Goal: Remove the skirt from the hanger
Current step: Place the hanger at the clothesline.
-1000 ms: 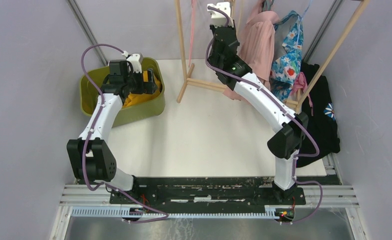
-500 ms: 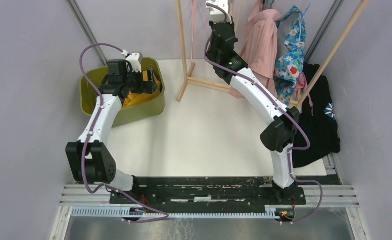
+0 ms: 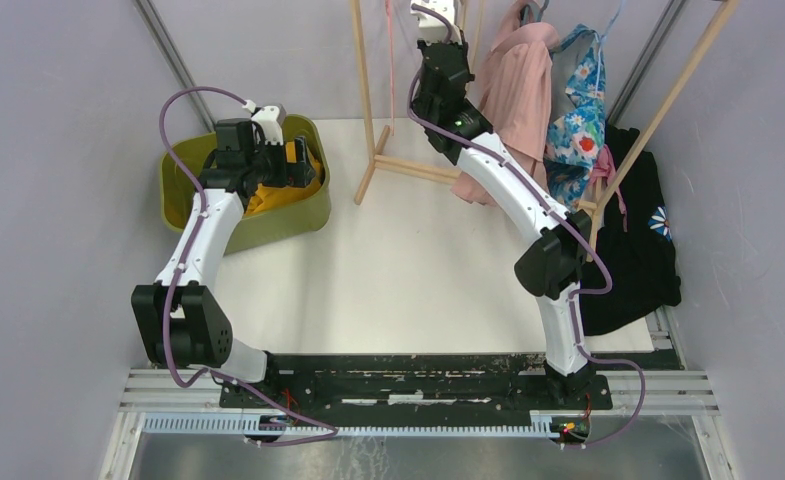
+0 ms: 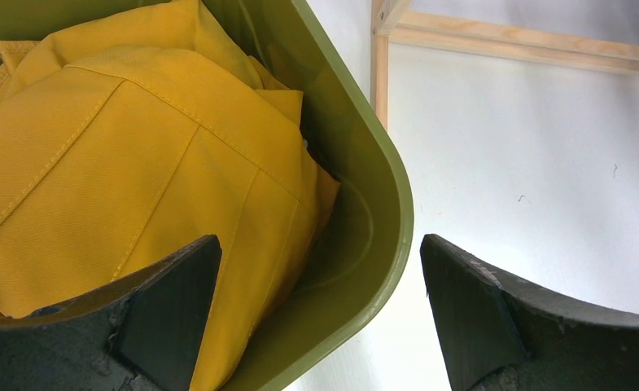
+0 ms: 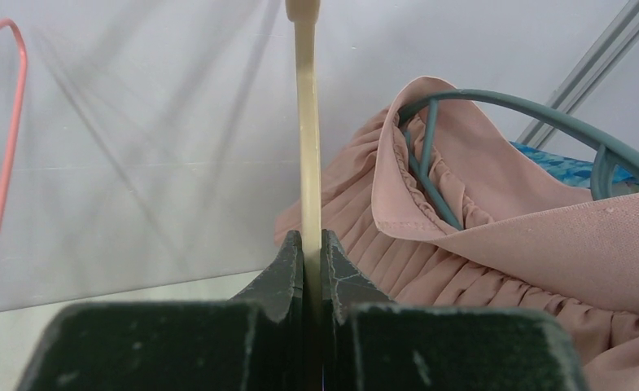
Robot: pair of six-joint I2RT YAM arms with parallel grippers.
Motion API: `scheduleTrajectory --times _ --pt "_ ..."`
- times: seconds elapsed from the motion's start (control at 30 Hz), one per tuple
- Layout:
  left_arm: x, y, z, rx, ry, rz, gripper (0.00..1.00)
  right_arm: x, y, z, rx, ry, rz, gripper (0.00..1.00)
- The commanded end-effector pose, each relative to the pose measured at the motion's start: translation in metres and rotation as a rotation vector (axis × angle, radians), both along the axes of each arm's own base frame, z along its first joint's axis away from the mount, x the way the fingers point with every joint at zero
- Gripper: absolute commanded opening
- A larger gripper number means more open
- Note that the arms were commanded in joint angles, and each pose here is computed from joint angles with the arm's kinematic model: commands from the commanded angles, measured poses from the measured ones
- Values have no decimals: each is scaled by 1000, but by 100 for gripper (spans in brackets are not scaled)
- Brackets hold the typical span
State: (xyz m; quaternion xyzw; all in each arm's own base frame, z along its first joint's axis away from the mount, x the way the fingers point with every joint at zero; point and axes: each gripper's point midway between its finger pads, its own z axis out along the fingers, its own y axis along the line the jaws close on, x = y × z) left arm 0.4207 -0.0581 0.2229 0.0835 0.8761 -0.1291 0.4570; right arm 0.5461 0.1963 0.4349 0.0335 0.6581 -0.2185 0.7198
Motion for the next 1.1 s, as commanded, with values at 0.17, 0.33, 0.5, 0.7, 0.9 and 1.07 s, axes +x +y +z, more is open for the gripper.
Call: scheduleTrajectory --times 0.17,0.33,0.5,0.7,0.9,1.07 --pt "9 -2 21 16 -77 -24 99 12 -1 -3 29 18 81 6" --pt "8 -3 21 8 -77 -27 99 10 16 -7 25 39 146 2" --pt "5 -3 19 10 -76 -25 99 9 31 -14 30 64 199 1" --pt "3 -1 21 16 -83 -22 99 6 39 -13 30 57 206 6" --pt "2 -2 20 15 -81 -25 99 1 22 -7 3 38 117 23" --pt "2 -2 21 14 -83 -25 99 -4 14 -4 22 32 79 31"
